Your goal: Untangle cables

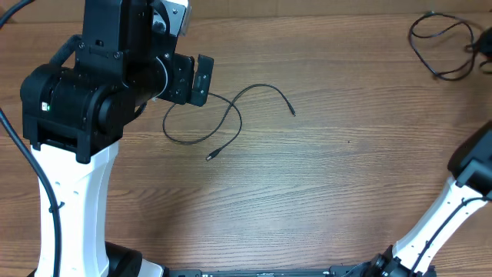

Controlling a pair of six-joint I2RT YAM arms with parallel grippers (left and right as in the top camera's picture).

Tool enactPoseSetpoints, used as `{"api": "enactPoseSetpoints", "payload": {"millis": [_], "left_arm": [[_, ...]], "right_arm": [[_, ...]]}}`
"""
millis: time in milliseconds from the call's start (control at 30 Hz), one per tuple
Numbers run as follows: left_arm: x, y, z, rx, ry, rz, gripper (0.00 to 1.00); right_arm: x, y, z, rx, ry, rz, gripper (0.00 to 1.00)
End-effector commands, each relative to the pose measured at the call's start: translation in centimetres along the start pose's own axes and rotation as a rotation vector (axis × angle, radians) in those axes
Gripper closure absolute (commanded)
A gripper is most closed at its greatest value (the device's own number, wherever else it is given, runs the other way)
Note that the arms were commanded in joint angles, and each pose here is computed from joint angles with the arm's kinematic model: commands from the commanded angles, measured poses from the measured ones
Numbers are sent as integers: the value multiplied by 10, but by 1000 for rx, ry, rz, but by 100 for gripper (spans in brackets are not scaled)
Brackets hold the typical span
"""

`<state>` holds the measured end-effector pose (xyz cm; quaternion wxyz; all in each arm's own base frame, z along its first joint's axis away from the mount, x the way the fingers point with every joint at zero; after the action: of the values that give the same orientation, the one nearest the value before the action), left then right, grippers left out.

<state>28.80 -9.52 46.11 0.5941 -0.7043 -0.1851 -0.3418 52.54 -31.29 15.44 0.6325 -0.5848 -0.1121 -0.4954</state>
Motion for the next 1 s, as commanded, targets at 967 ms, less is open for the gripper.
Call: {"api": "enactPoseSetpoints", "payload": {"millis": [967], "left_arm": [[5,-1,6,105,-67,-36,0]], "right_arm": [[-6,-204,248,335,-125,180,0]]}}
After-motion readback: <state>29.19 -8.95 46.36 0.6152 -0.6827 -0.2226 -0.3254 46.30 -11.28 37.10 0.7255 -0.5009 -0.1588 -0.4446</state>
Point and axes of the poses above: each gripper's point midway between its finger pads, its own y axis out along the fingers, its own z axis along the line the jaws close on, x = y × z, the point moved 7 cm from there along -y, back along the fingers, and after that the axes turned 3 degrees about -y, right-handed, at the moved point
